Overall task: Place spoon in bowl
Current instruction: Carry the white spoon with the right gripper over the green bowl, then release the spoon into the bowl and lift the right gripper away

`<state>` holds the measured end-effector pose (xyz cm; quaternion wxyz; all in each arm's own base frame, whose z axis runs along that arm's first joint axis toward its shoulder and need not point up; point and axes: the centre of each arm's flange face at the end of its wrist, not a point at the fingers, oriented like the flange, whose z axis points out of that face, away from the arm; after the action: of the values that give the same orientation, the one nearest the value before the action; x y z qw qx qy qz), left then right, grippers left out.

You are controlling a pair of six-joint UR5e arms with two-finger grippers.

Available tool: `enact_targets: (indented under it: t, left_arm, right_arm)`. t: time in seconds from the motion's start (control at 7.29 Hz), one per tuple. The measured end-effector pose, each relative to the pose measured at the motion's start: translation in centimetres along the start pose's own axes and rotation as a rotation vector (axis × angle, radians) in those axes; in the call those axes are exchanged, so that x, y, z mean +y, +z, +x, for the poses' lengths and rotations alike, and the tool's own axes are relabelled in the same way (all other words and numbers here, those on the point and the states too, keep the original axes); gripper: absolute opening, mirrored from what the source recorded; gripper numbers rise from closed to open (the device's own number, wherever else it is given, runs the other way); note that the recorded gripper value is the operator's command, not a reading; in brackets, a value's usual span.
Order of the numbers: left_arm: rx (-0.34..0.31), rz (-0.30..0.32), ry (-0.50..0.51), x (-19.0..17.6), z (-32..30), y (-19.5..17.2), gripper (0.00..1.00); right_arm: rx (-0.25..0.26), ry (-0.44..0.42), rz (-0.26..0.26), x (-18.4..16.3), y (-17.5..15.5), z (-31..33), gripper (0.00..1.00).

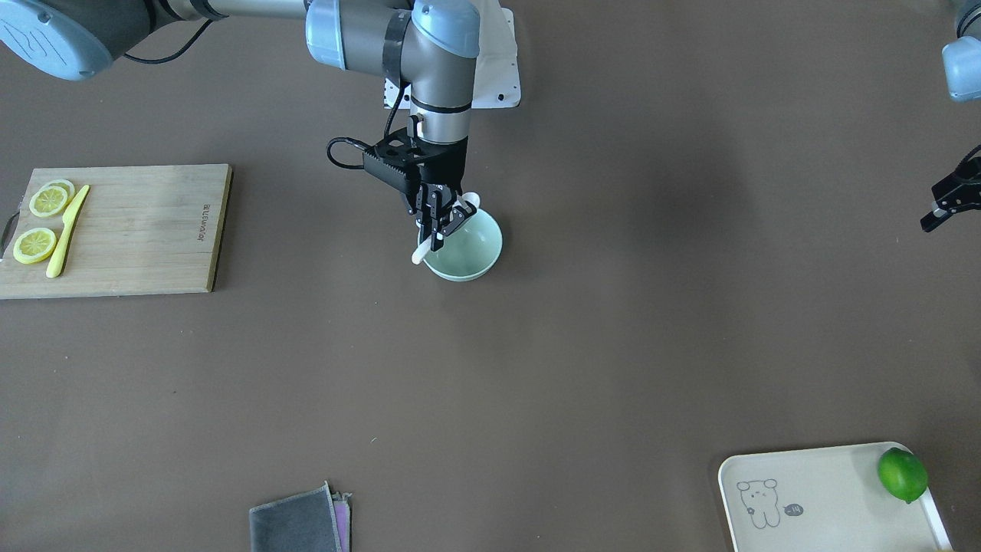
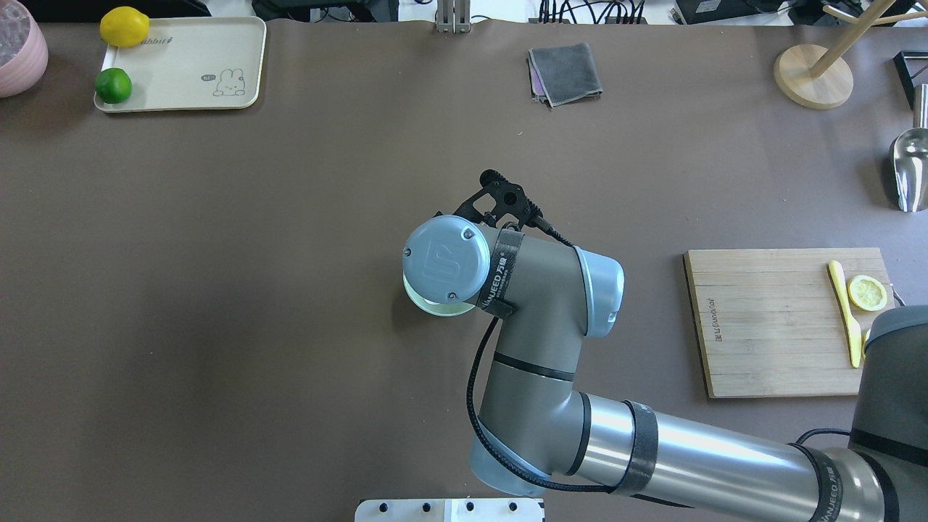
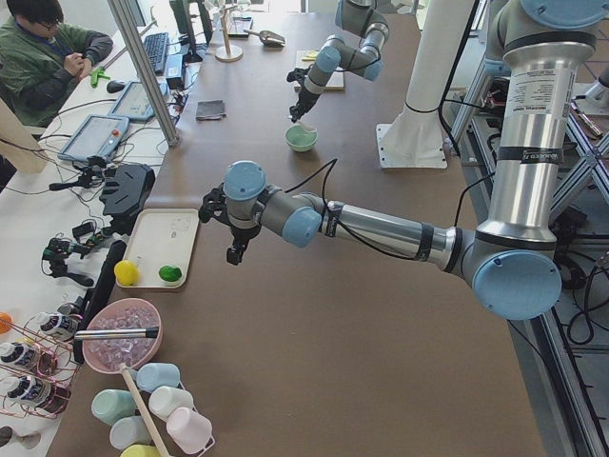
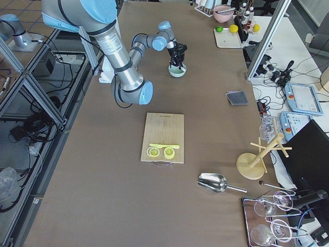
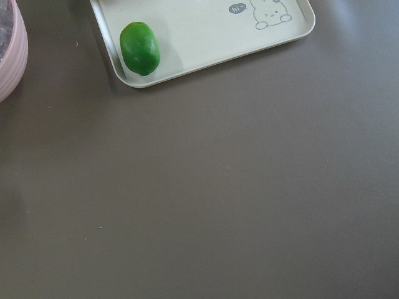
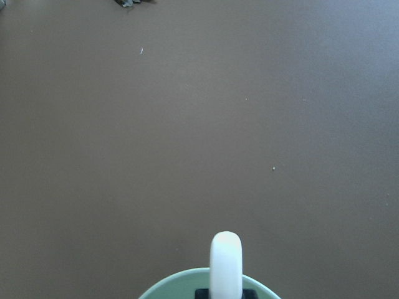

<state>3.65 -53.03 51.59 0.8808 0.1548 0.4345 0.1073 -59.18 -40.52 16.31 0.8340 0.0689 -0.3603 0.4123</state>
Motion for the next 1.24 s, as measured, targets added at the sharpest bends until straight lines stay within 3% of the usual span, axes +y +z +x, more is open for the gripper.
enact_targets:
  t: [0.27,0.55,0.82,1.1,1.24]
  left_arm:
    - [0.0,0.0,0.0,0.0,0.0,0.0,0.98]
    - [0.0,-0.001,0.002,0.0,0.0,0.0,0.98]
    - [-0.006,0.0,0.006,0.1,-0.4,-0.3,0.99]
    - [-0.034,-0.013,0.026,0.9,-3.1,-2.0,0.99]
    - [-0.052,-0.048,0.037,1.8,-5.3,-3.3,0.99]
  right_arm:
    - [-0.008,-0.033,0.002,-0.1,-1.1,0.0,1.0]
    - [-0.02,-0.147,-0.018,-3.4,-5.5,1.5,1.0]
    - [0.009,-0.376,-0.123,-13.7,-7.6,7.4,1.0]
    - [0.04,-0.62,-0.235,-27.6,-7.9,14.5,1.0]
    - [0.042,-0.723,-0.282,-33.9,-8.0,18.4,1.0]
